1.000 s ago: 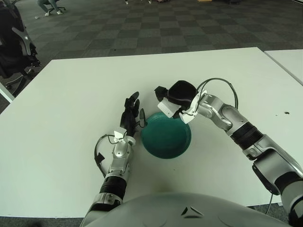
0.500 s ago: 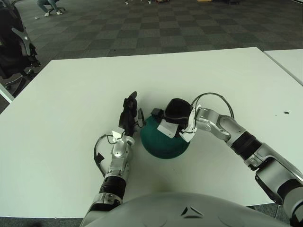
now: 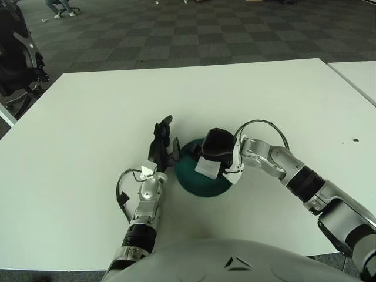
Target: Put the charger into the plate.
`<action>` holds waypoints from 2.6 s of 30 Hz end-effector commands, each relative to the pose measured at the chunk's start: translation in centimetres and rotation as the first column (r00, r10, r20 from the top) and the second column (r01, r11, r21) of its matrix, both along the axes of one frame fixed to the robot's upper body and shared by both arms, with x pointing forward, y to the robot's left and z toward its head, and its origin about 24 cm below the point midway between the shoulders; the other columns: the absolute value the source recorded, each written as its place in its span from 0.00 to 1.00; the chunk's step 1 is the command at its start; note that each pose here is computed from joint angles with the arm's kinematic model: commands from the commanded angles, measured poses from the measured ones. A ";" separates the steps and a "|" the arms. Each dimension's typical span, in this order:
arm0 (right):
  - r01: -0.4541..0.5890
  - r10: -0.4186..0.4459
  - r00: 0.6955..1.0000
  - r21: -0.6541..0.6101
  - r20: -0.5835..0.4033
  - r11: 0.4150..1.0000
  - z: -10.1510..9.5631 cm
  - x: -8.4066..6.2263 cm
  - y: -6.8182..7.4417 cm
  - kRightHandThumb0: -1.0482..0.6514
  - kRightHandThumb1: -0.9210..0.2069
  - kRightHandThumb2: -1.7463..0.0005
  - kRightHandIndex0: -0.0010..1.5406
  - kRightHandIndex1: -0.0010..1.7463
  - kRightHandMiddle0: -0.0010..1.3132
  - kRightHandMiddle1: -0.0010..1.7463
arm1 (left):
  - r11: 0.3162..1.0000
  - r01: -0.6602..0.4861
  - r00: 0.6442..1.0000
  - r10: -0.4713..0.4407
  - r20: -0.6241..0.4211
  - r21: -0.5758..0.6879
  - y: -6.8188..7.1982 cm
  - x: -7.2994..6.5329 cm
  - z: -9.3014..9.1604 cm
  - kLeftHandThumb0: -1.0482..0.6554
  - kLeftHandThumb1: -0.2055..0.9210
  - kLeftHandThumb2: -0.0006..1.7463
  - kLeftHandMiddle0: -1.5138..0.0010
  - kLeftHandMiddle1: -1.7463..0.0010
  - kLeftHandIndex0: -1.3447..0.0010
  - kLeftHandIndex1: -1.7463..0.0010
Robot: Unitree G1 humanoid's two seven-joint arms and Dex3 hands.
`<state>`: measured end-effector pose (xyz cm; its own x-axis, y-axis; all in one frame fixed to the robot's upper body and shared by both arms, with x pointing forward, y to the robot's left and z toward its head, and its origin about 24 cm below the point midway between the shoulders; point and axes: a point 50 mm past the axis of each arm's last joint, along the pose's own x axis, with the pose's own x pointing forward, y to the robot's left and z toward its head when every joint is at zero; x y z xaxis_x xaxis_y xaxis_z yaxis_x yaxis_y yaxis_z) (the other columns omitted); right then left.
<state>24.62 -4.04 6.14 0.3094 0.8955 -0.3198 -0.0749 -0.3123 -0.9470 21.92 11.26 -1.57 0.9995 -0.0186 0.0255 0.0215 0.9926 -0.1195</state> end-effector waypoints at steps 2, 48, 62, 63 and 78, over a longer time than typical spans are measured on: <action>-0.011 0.009 0.999 -0.065 -0.031 0.998 -1.4 -0.7 -0.6 0.38 0.32 0.47 0.66 1.00 0.37 0.94 | 1.000 -0.024 0.967 0.020 -0.255 -0.014 -0.9 -4.1 -4.1 0.09 1.00 0.63 0.84 0.99 1.00 0.72; 0.159 -0.162 0.987 0.137 0.014 0.978 -2.4 -1.5 -2.6 0.00 0.00 0.44 0.00 0.00 0.00 0.00 | 0.948 -0.114 0.969 0.039 -0.244 -0.299 -0.3 -4.1 -5.2 0.06 1.00 0.61 0.96 1.00 1.00 0.90; 0.202 -0.213 0.977 0.288 0.008 0.936 -1.9 -0.4 -3.0 0.00 0.00 0.49 0.00 0.00 0.00 0.00 | 0.944 -0.073 0.982 0.012 -0.188 -0.321 -0.1 -4.0 -4.8 0.05 1.00 0.59 0.96 1.00 1.00 0.92; 0.204 -0.215 0.977 0.303 0.005 0.931 -1.8 -0.4 -3.1 0.00 0.00 0.49 0.00 0.00 0.00 0.00 | 0.945 -0.073 0.982 0.012 -0.189 -0.319 -0.1 -4.0 -4.8 0.05 1.00 0.59 0.96 1.00 1.00 0.91; 0.398 -0.278 0.917 0.630 -0.286 0.667 2.5 2.8 -5.8 0.01 0.00 0.50 0.00 0.00 0.00 0.00 | 0.895 -0.185 0.957 0.071 -0.280 -0.405 0.2 -4.3 -5.6 0.08 1.00 0.50 0.88 0.99 1.00 0.69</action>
<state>26.84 -9.86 8.51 0.6090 0.7622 0.2194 -0.1445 0.3787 -0.9142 22.24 13.69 -1.82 0.9987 0.0226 0.0464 -0.0024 0.9186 -0.3951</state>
